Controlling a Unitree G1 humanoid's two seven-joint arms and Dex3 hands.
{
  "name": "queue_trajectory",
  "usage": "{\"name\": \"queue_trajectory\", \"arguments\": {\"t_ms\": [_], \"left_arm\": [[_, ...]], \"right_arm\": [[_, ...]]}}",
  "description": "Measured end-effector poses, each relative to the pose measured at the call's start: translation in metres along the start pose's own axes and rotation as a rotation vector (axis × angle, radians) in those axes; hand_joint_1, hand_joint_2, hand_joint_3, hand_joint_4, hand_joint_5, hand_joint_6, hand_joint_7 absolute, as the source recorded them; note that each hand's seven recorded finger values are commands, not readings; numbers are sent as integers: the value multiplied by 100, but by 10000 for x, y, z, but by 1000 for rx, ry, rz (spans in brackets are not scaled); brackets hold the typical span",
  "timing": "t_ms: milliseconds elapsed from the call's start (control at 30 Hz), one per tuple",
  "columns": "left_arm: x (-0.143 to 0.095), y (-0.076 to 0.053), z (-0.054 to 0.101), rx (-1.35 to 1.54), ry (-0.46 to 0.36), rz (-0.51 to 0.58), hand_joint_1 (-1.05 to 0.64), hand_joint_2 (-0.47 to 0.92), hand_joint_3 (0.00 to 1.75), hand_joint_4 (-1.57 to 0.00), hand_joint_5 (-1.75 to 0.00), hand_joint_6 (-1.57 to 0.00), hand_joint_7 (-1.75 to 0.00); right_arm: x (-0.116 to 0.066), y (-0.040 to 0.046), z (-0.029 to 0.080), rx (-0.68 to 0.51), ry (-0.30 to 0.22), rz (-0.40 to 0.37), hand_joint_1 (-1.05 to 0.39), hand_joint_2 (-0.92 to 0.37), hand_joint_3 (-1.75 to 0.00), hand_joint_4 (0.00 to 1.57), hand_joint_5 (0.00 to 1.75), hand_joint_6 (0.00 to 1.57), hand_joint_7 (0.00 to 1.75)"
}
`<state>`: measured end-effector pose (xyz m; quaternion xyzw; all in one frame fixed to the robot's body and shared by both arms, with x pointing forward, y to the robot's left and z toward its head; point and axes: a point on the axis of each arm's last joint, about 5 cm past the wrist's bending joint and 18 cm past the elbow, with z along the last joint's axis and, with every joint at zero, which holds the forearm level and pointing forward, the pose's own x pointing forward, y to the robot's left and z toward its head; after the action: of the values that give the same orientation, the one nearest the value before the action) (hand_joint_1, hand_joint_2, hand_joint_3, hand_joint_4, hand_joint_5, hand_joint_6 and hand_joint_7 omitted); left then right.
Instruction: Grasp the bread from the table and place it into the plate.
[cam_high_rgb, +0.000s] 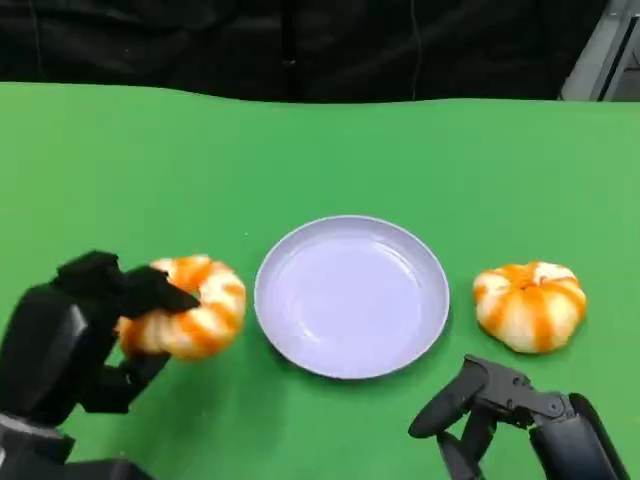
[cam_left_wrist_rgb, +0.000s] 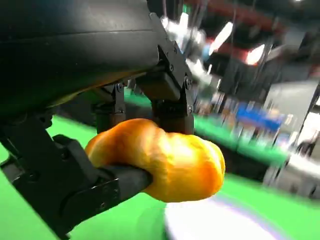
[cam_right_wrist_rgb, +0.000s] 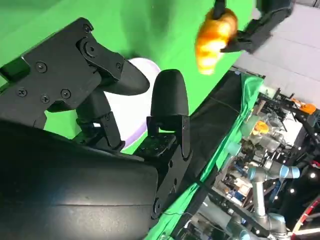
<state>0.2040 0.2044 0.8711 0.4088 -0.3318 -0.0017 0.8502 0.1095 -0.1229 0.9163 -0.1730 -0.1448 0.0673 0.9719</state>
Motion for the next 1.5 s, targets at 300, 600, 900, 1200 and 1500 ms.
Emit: {"name": "queue_trajectory", "arguments": {"t_ms": [300,600,900,1200,1500], "left_arm": [[57,-23,35,-40,-65,65,-13,6,175,-100,-175,-90,-151],[110,-67,92,-69,-80,51,-12,6,175,-100,-175,-92,-148],[625,-570,481,-153,-146,-33,-11,12,164,-96,-175,-84,-155],[777,-676,547,-123,-151,-85,-11,13,161,-97,-175,-86,-152],[912,-825,630,-68,-100,-169,-13,18,150,-93,-175,-84,-152]], "right_arm": [[21,78,30,2,4,5,-13,-42,-118,86,167,74,119],[26,87,33,0,6,4,-13,-42,-116,86,169,74,118],[9,22,1,11,-14,-11,-15,-43,-116,83,160,75,119],[-29,-11,-49,10,16,-19,-15,-44,-115,81,160,74,119],[-47,21,22,27,4,-14,-14,-44,-115,83,161,74,119]]}}
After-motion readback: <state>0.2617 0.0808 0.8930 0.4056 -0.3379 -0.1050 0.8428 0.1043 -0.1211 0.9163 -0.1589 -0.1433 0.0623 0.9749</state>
